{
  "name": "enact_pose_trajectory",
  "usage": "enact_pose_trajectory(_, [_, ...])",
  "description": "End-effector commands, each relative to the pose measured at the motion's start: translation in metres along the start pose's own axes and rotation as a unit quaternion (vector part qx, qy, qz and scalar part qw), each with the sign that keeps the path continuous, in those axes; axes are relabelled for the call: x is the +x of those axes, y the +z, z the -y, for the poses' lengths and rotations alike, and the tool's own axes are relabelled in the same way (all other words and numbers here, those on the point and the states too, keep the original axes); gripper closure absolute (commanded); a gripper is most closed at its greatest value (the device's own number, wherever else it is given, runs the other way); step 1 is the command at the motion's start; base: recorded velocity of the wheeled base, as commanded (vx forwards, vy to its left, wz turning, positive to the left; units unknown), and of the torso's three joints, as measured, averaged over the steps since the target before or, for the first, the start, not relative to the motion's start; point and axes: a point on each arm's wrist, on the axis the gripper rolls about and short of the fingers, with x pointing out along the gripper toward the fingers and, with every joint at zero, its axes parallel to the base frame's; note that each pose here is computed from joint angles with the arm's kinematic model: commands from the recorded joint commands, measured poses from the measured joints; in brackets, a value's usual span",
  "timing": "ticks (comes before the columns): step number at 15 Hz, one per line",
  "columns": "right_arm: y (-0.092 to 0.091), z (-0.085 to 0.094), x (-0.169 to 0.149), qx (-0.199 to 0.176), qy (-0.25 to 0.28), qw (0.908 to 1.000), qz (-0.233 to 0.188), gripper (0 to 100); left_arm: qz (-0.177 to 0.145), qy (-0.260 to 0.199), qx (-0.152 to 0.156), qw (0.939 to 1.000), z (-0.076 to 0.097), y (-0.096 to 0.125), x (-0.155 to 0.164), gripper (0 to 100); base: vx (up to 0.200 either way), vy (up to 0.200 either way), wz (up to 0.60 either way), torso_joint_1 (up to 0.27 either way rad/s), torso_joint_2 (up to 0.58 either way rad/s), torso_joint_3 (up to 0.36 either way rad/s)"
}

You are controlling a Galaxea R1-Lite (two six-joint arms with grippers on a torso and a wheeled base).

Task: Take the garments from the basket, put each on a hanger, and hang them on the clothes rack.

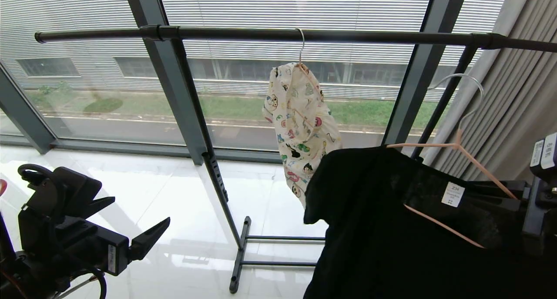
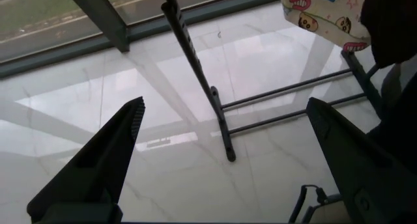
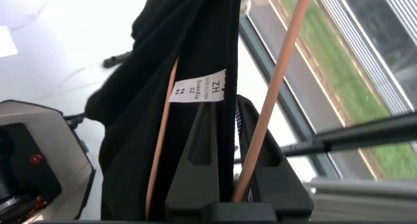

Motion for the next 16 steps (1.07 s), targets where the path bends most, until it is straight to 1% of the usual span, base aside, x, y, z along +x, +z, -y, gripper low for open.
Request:
enact_pose_trajectory(1, [-0.026,0.006,-0.013,0.040,-0.060,0.9962,-0.050,100,0.001,0.002,0.000,1.0000,0.000,0.000,-0.001,0,0.000,0.000,0.00,0.000,0.00,0.000])
enact_pose_trajectory(2, [-0.036,0.011,-0.017,0.055,-0.088,0.9919,-0.073,100,-0.005,0.008,0.002,1.0000,0.000,-0.001,0.000,0,0.000,0.000,0.00,0.000,0.00,0.000])
enact_pose_trajectory(3, [-0.038,0.012,-0.018,0.058,-0.098,0.9902,-0.080,100,-0.007,0.012,0.001,0.9999,-0.001,-0.002,0.001,0,0.000,0.000,0.00,0.000,0.00,0.000])
enact_pose_trajectory(4, [-0.042,0.017,-0.021,0.065,-0.134,0.9833,-0.105,100,-0.015,0.027,0.002,0.9995,-0.001,-0.002,0.003,0,0.000,0.000,0.00,0.000,0.00,0.000])
enact_pose_trajectory(5, [-0.042,0.020,-0.021,0.068,-0.153,0.9787,-0.119,100,-0.018,0.031,0.002,0.9993,-0.002,-0.002,0.003,0,0.000,0.000,0.00,0.000,0.00,0.000])
enact_pose_trajectory(6, [-0.042,0.021,-0.020,0.072,-0.158,0.9774,-0.120,100,-0.018,0.032,0.002,0.9993,-0.002,-0.002,0.003,0,0.000,0.000,0.00,0.000,0.00,0.000])
enact_pose_trajectory(9, [-0.029,0.040,-0.012,0.071,-0.178,0.9774,-0.089,100,-0.017,0.033,0.002,0.9993,-0.002,-0.002,0.004,0,0.000,0.000,0.00,0.000,0.00,0.000])
enact_pose_trajectory(11, [-0.008,0.057,0.001,0.064,-0.182,0.9800,-0.049,100,-0.015,0.033,0.002,0.9993,-0.002,-0.001,0.003,0,0.000,0.000,0.00,0.000,0.00,0.000])
enact_pose_trajectory(12, [0.006,0.069,0.009,0.058,-0.183,0.9809,-0.031,100,-0.013,0.031,0.001,0.9994,-0.001,-0.001,0.002,0,0.000,0.000,0.00,0.000,0.00,0.000])
enact_pose_trajectory(13, [0.014,0.077,0.014,0.054,-0.185,0.9809,-0.022,100,-0.010,0.031,0.001,0.9995,-0.001,0.000,0.001,0,0.000,0.000,0.00,0.000,0.00,0.000])
enact_pose_trajectory(15, [0.026,0.093,0.023,0.047,-0.193,0.9800,-0.008,100,-0.007,0.027,0.003,0.9996,0.000,0.000,0.000,0,0.200,0.000,0.00,0.000,0.00,0.002])
enact_pose_trajectory(16, [0.029,0.098,0.026,0.045,-0.196,0.9796,-0.005,100,-0.007,0.027,0.003,0.9996,0.000,0.000,0.000,0,0.200,0.000,0.00,-0.007,0.00,0.002])
